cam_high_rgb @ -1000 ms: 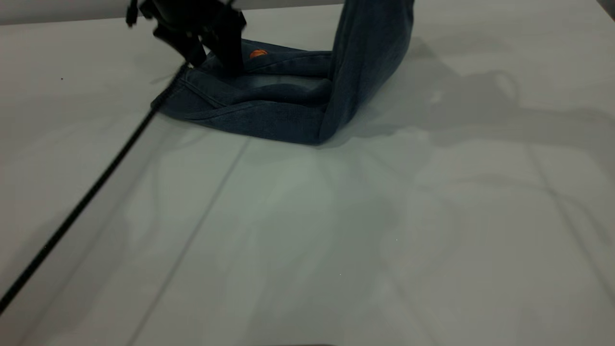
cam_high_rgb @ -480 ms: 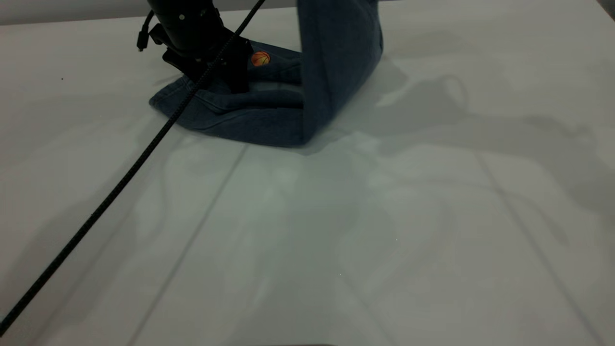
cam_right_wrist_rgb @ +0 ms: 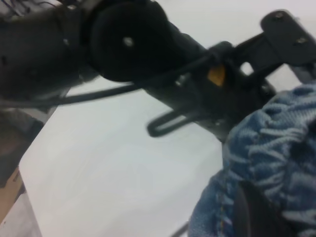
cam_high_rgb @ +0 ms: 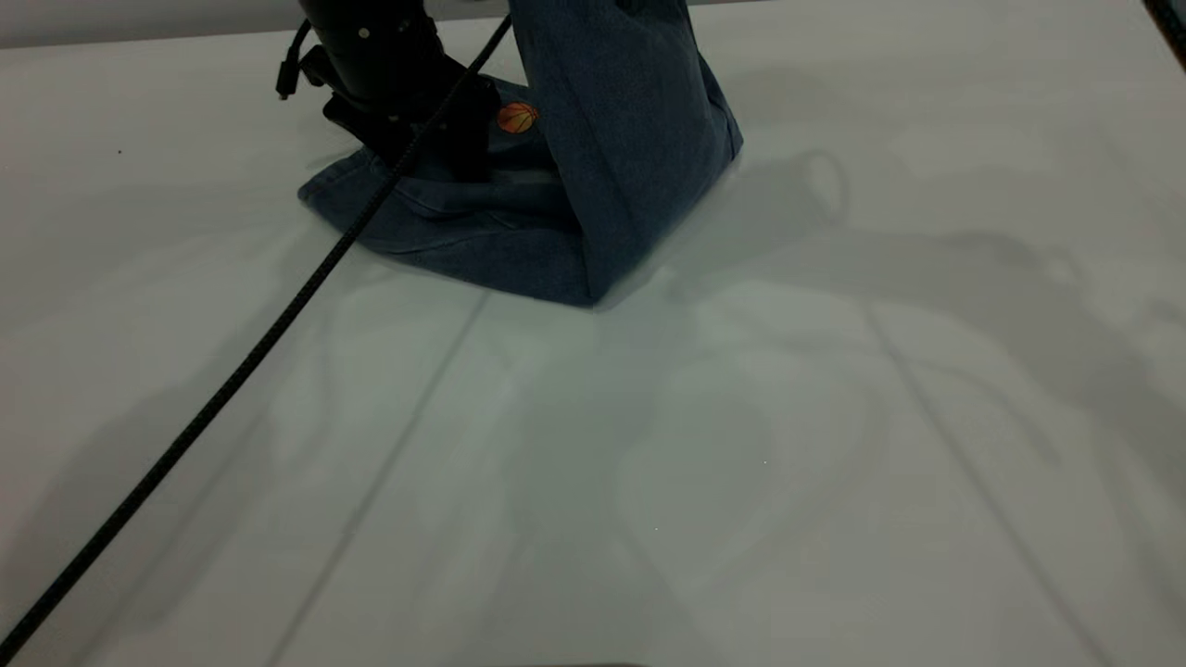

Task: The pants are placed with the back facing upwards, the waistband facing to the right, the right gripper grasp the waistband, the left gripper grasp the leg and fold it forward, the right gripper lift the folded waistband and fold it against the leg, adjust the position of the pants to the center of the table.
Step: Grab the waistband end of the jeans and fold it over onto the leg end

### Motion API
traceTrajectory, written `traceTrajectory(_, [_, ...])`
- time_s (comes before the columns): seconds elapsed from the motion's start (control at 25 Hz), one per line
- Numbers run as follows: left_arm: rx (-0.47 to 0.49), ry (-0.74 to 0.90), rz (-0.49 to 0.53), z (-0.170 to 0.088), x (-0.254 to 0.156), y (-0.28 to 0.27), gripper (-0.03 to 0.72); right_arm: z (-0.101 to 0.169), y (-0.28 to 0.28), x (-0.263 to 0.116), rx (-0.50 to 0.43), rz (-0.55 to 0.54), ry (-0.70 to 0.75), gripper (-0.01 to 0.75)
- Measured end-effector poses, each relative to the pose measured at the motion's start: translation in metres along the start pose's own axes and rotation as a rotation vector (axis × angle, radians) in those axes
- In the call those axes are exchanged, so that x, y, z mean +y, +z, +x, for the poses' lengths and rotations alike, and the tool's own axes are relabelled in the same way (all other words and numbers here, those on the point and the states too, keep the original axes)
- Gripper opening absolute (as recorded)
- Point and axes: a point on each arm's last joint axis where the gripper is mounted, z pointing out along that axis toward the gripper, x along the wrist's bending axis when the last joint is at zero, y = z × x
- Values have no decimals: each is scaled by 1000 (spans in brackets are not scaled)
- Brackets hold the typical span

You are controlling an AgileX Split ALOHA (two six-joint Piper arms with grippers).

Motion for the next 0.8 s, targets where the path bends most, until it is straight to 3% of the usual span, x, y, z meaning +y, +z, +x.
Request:
traceTrajectory(0.16, [61, -22, 23, 22, 10, -39, 547, -8, 6, -8, -5, 19, 21, 77])
traceTrajectory(0.44, [273, -67, -7, 52, 36, -124, 547, -17, 27, -26, 10, 33, 31, 78])
traceTrajectory(0.64, [293, -100, -91, 53, 50, -153, 547, -13, 45, -43, 19, 76, 24, 113])
traceTrajectory(0.8, [231, -128, -146, 47, 57, -162, 547, -8, 53, -50, 26, 97, 21, 247])
